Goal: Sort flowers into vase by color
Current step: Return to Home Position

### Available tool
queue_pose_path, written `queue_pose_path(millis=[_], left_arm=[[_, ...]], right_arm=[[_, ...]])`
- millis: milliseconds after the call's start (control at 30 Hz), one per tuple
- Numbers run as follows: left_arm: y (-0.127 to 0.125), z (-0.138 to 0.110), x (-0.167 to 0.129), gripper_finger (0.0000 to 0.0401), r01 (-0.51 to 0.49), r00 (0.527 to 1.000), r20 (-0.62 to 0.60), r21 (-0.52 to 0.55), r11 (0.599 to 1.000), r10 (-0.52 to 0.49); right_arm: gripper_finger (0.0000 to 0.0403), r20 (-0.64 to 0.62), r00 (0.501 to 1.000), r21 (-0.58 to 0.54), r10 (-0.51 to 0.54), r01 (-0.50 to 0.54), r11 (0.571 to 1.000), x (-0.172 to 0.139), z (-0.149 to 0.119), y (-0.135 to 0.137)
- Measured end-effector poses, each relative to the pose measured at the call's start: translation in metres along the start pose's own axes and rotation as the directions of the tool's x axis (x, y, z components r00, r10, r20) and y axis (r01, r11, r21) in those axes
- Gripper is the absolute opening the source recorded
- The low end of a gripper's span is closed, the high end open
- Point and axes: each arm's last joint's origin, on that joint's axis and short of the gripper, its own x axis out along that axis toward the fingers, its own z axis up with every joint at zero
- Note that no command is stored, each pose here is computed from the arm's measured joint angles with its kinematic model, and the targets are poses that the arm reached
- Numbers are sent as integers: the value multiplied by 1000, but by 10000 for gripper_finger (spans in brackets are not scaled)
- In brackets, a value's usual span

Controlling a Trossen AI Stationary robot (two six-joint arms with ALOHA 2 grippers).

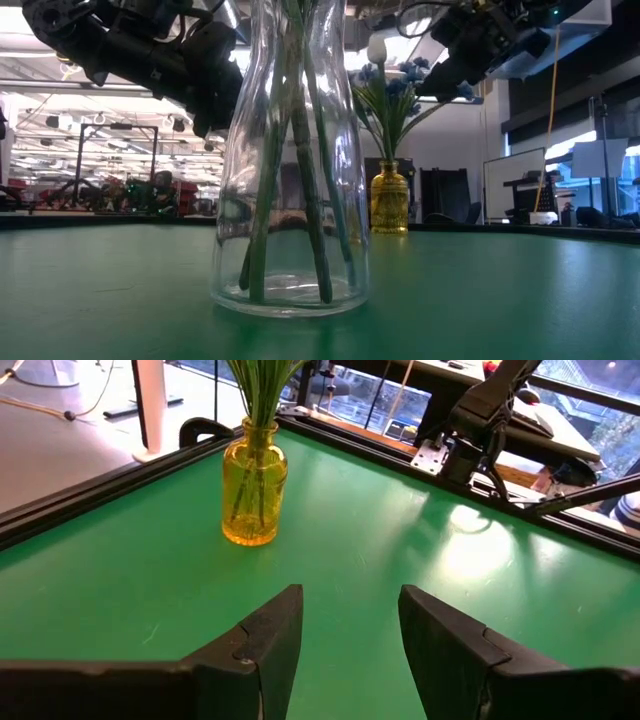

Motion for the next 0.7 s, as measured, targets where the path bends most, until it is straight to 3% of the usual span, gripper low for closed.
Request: queue_pose_path(millis=[167,433,700], left_arm=[[0,0,0,163,-1,1000,-2,0,1000,1],[0,0,0,163,-1,1000,-3,0,1000,1],[0,-1,0,163,-2,1000,-6,1,1000,2]], right_arm=[[151,-37,999,29,2,-1,1000,0,-4,1],[220,-79,997,58,-1,5,998,-2,-8,4],[267,-61,996,21,-72,74,997,-20,-3,16]])
